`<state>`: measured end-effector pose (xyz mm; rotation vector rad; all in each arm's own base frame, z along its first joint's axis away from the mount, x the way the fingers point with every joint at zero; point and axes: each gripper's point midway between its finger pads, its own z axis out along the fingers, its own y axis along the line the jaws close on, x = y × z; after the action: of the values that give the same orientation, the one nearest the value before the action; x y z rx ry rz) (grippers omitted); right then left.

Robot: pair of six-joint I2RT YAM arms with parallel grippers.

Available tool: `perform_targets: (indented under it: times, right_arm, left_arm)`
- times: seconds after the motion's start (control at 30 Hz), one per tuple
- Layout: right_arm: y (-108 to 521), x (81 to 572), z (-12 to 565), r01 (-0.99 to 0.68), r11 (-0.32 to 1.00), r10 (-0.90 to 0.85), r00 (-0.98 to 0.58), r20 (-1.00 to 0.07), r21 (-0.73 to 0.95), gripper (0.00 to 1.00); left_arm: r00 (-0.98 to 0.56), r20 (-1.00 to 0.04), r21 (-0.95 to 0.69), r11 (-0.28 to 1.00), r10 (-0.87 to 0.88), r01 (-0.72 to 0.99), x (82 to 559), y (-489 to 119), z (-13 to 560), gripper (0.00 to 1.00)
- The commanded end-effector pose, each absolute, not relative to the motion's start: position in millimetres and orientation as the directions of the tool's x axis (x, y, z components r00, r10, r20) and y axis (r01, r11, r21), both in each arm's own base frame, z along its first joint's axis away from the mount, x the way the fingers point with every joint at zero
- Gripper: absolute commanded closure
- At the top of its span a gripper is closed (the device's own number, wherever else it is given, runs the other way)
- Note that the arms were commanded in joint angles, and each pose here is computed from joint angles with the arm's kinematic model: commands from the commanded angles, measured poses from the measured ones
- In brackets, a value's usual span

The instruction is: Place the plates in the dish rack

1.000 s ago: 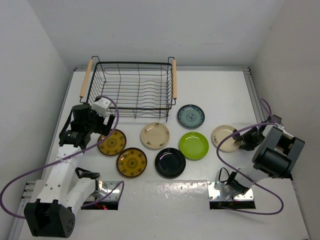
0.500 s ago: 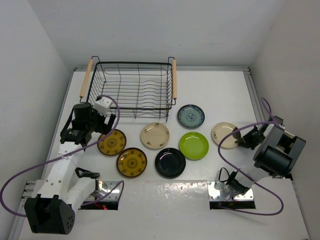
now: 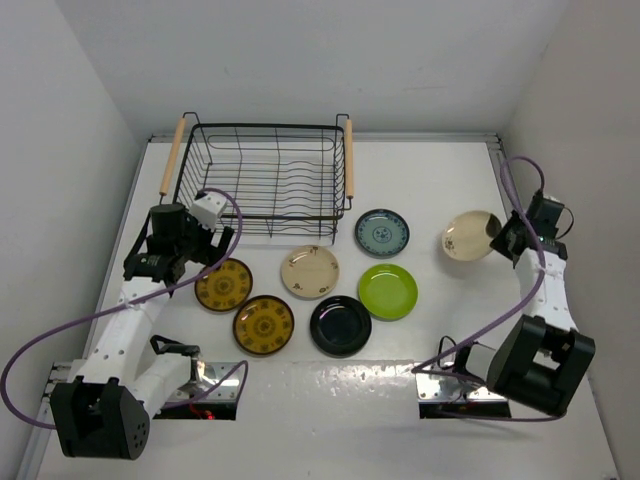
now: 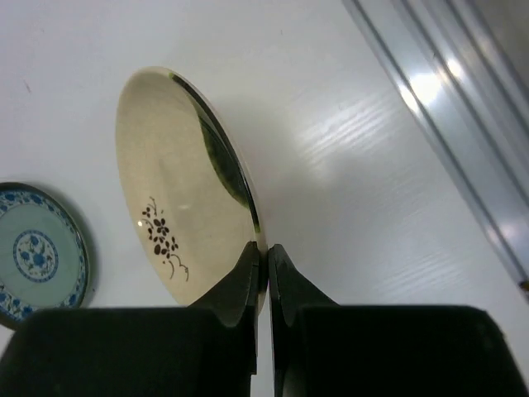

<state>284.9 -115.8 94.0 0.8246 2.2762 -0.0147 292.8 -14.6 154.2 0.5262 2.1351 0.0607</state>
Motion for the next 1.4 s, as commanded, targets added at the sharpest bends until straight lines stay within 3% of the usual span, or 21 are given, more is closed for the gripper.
perform_targets:
  times: [0.0, 0.17, 0.3, 0.43, 0.5, 0.77, 0.93, 1.03, 1.37]
  right_arm:
    - [-135.9, 309.7, 151.3, 0.540, 0.836, 0.397, -0.474, -0.786, 0.096, 1.00]
    - [-132.6, 331.8, 206.3, 0.450, 0.890, 0.175, -0.476, -0.862, -0.068, 1.00]
    - [-99.6, 374.0, 280.2, 0.299, 0.934, -0.068, -0.388, -0.919, -0.195, 1.00]
    - [-65.5, 413.8, 379.1, 0.176, 0.908, -0.345, -0.206, -0.916, -0.381, 1.00]
    - [-35.9, 432.7, 396.6, 0.087, 0.894, -0.425, -0.147, -0.893, -0.440, 1.00]
    - [100.7, 499.8, 485.1, -0.178, 0.771, -0.544, 0.316, -0.777, -0.612, 1.00]
    - [201.1, 529.1, 474.0, -0.306, 0.591, -0.527, 0.553, -0.645, -0.746, 1.00]
    - [238.1, 549.1, 464.5, -0.350, 0.536, -0.481, 0.622, -0.618, -0.769, 1.00]
    - [314.3, 589.2, 356.8, -0.528, 0.473, -0.371, 0.606, -0.703, -0.705, 1.00]
  left_arm:
    - [-0.423, -0.816, 0.258, 0.903, 0.394, 0.345, 306.1, -19.0, 179.9, 0.00]
    - [-0.423, -0.816, 0.258, 0.903, 0.394, 0.345, 306.3, -19.0, 177.6, 0.00]
    - [-0.423, -0.816, 0.258, 0.903, 0.394, 0.345, 306.3, -19.0, 177.6, 0.00]
    - [-0.426, -0.814, 0.263, 0.904, 0.395, 0.337, 306.4, -17.2, 177.5, 0.00]
    - [-0.426, -0.814, 0.263, 0.904, 0.395, 0.337, 306.4, -17.2, 177.5, 0.00]
    - [-0.437, -0.804, 0.287, 0.907, 0.403, 0.308, 307.0, -8.3, 177.6, 0.00]
    - [-0.462, -0.790, 0.283, 0.908, 0.403, 0.309, 306.6, -6.6, 170.5, 0.01]
    - [-0.471, -0.786, 0.287, 0.912, 0.400, 0.294, 308.8, -2.2, 171.0, 0.01]
    - [-0.534, -0.738, 0.295, 0.909, 0.413, 0.295, 312.8, 6.4, 155.2, 0.01]
